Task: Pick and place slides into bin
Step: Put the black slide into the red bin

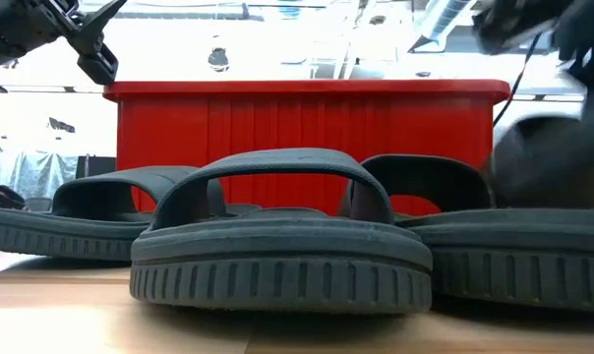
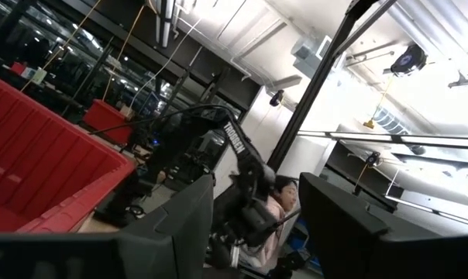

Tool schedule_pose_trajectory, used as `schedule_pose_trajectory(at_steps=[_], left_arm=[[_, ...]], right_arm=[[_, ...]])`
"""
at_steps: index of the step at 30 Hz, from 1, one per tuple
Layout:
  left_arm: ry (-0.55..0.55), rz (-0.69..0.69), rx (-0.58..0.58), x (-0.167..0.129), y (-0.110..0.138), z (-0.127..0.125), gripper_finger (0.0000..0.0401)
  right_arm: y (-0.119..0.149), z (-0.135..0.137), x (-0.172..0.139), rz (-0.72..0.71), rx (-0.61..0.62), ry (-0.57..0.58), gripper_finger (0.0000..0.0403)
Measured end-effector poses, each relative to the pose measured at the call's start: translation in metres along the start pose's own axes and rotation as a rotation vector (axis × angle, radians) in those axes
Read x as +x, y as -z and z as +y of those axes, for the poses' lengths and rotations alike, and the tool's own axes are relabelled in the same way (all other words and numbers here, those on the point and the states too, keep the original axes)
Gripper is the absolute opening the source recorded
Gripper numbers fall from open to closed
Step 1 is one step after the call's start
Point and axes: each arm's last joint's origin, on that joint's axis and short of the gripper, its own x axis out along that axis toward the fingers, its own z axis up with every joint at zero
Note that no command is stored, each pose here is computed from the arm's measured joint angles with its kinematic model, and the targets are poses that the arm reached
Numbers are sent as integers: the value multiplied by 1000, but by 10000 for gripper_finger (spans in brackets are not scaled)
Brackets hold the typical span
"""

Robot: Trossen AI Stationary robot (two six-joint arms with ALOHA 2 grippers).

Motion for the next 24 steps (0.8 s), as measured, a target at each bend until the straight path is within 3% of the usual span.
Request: schedule_pose_trajectory(at_steps=[6,13,19,24], left_arm=[[0,1,0,0,0,0,183],[-1,1,0,0,0,0,183],[-1,1,0,0,0,0,183],[-3,0,0,0,0,0,183]], right_arm=[[21,-3,-37,-24,46,28,2],[28,0,-60,-63,54,-52,1],[14,-1,-74,-183,86,-87,1],[-13,-8,-93,-330,86,-118,1]])
